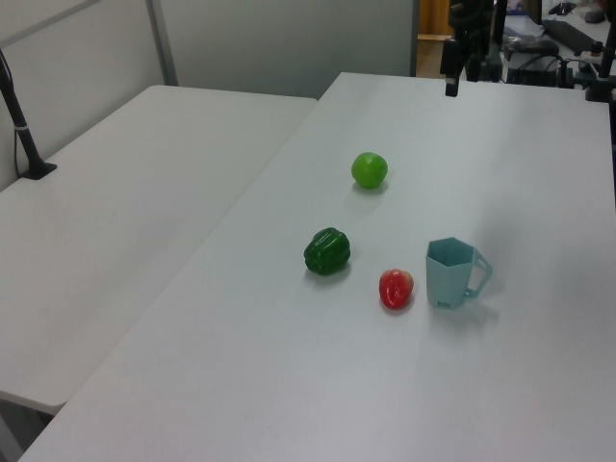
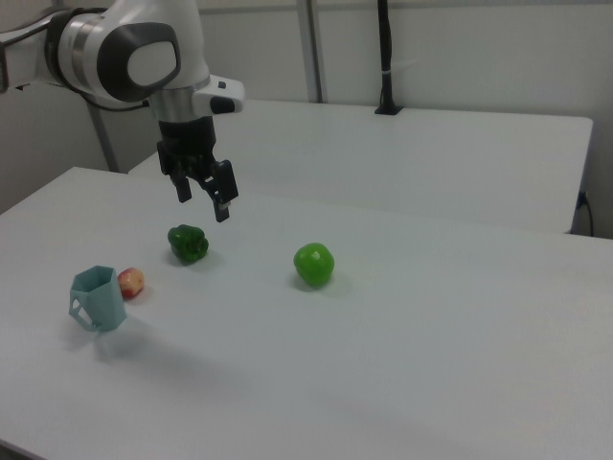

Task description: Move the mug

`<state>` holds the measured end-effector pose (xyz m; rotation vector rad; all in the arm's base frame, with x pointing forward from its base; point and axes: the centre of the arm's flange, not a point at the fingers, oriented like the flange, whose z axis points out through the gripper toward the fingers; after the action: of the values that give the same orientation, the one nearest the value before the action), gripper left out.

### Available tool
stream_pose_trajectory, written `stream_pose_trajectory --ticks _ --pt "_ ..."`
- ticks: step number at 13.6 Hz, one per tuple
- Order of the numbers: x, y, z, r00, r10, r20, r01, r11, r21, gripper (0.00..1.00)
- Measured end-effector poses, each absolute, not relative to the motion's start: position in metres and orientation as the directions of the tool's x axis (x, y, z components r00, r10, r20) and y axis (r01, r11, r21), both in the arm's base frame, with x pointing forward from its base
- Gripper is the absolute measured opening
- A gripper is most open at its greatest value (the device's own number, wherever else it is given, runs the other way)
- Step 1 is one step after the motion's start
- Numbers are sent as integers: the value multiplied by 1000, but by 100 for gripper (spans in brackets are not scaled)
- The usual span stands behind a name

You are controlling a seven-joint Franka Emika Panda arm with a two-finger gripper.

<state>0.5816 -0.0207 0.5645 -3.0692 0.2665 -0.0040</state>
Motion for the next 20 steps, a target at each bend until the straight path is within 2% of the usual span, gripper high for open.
stream_pose_trajectory --ticks 8,11,20 --pt "570 63 568 998 -45 -44 -50 -991 -126 100" --pt "557 96 551 991 4 -132 -11 -993 -114 100" --pt "545 117 526 980 39 -195 19 -995 -103 100"
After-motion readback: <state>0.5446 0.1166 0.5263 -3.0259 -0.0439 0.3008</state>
